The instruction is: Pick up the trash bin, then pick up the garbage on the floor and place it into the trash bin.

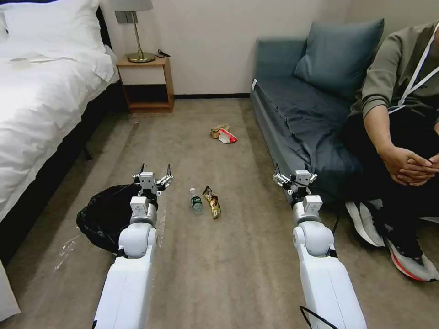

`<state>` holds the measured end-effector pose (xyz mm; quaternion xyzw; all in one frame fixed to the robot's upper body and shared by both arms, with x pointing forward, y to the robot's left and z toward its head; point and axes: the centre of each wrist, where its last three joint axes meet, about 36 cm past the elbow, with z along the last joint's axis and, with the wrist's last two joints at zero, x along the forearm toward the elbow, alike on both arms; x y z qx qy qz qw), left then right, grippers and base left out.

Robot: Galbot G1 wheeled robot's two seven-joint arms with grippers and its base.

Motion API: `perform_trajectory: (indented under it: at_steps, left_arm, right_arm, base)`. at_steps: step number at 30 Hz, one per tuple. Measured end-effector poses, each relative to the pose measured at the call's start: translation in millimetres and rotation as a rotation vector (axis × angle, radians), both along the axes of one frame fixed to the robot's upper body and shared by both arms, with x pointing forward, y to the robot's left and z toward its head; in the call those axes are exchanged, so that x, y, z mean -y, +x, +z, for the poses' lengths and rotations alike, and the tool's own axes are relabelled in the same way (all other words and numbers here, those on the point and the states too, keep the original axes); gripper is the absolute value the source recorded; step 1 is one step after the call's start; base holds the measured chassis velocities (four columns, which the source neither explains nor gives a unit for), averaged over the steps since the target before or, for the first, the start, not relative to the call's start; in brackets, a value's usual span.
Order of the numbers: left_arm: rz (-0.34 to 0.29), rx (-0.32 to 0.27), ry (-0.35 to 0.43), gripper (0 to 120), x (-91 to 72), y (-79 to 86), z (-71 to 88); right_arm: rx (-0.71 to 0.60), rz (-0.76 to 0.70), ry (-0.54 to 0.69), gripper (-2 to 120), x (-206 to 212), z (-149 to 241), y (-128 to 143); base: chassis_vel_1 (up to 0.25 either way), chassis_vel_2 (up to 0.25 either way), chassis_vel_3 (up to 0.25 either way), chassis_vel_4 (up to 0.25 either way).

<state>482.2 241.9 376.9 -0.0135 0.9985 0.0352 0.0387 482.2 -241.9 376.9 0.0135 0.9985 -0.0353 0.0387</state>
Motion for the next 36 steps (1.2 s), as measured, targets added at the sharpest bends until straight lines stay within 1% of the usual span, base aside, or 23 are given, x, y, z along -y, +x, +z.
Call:
perform_trajectory:
  at_steps: [30,33,35,36]
  left_arm:
    - [0.000,0.000,0.000,94,0.0,0.0,0.0]
    - [0.003,0.003,-0.003,97,-2.8,-2.8,1.8]
    - [0.034,0.017,-0.014,100,-21.4,-18.4,14.6]
    - [0.034,0.017,-0.014,100,-21.4,-18.4,14.6]
  right_arm:
    - [0.000,0.000,0.000,100,0.0,0.0,-0.2]
    - [0.003,-0.002,0.000,100,0.8,1.0,-3.5]
    - [0.017,-0.022,0.004,100,8.1,5.6,-23.6]
    - [0.017,-0.022,0.004,100,8.1,5.6,-23.6]
  base:
    - [0.000,0.000,0.000,0.000]
    - [0.000,0.000,0.000,0.000]
    - [0.000,0.000,0.000,0.000]
    - [0.000,0.000,0.000,0.000]
